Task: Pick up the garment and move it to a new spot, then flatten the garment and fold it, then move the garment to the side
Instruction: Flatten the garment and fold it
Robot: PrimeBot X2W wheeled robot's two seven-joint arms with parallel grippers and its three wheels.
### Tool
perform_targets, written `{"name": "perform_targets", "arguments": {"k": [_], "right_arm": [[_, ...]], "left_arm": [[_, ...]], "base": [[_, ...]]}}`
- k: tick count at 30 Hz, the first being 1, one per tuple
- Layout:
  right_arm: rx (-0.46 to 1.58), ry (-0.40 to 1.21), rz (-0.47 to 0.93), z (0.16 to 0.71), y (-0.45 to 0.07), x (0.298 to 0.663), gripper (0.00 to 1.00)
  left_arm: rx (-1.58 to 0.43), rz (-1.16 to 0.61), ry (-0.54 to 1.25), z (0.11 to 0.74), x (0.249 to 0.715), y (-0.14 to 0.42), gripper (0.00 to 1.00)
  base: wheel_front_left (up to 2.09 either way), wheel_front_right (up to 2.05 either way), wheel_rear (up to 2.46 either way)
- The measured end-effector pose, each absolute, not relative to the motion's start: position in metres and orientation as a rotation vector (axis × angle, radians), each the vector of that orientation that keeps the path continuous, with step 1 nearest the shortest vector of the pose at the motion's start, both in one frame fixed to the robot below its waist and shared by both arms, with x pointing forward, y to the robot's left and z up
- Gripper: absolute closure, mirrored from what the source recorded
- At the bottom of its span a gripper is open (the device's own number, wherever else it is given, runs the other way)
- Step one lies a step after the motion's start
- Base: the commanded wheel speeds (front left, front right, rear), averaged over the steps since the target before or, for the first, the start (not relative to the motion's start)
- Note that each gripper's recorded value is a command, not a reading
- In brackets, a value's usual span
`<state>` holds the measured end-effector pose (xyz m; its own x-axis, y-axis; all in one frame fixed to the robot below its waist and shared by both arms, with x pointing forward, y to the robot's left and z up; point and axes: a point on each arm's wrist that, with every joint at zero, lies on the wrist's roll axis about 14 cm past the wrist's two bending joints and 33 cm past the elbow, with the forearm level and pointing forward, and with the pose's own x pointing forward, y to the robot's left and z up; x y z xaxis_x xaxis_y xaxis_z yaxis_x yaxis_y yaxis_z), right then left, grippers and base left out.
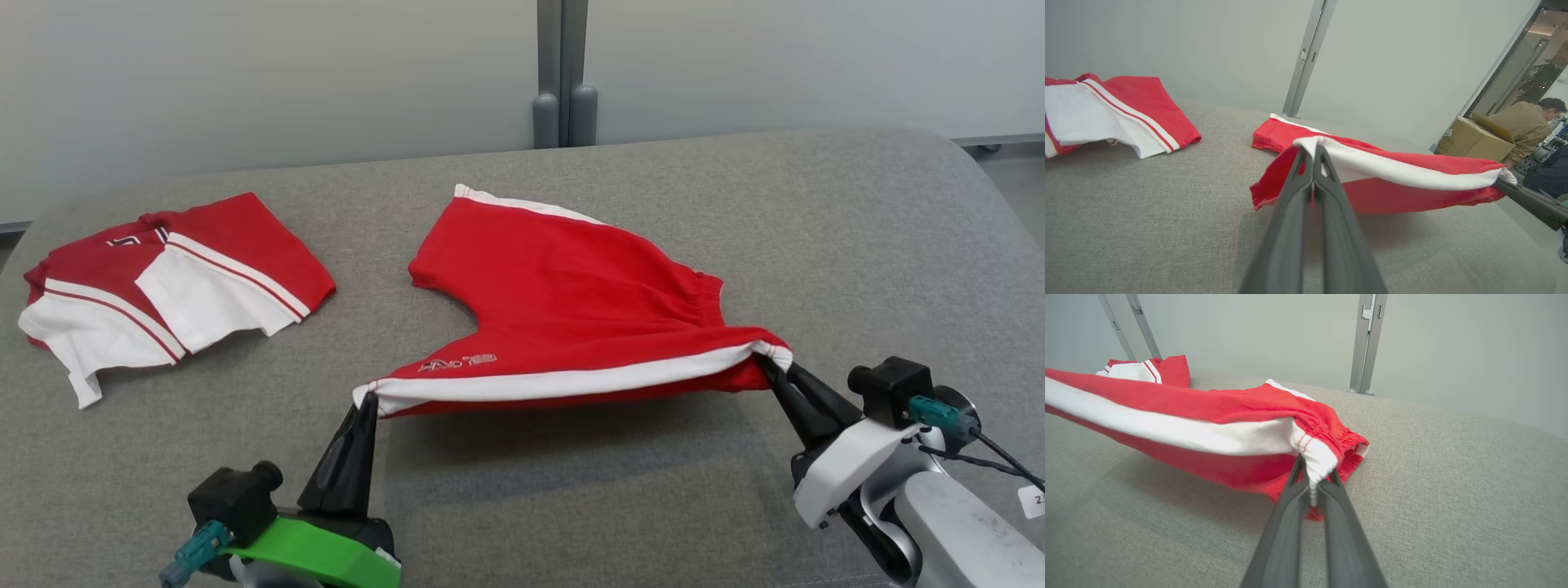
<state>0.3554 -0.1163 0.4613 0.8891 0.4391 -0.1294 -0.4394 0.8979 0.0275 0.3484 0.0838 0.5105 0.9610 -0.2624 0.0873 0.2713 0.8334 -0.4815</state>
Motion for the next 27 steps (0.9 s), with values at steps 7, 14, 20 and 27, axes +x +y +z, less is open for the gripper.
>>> {"name": "perform_targets", "arguments": {"k": [7,14,20,27], "right_arm": [[-0.018,0.072,0.462,0.481,-0.118,0.357,1.00],[-0.041,0.103,0.451,0.471,-0.132,0.347,1.00],[-0.034,0.140,0.448,0.460,-0.137,0.341,1.00],[0.010,0.235,0.481,0.438,-0.123,0.337,1.00]], "left_arm": [[-0.501,-0.367,-0.196,0.569,0.340,0.072,1.00],[-0.491,-0.414,-0.268,0.593,0.325,0.062,1.00],[-0.490,-0.357,-0.116,0.549,0.317,0.069,1.00],[-0.417,-0.349,0.034,0.509,0.331,0.077,1.00]], "base": [[0.00,0.00,0.00],[0.00,0.00,0.00],[0.00,0.00,0.00],[0.00,0.00,0.00]]}}
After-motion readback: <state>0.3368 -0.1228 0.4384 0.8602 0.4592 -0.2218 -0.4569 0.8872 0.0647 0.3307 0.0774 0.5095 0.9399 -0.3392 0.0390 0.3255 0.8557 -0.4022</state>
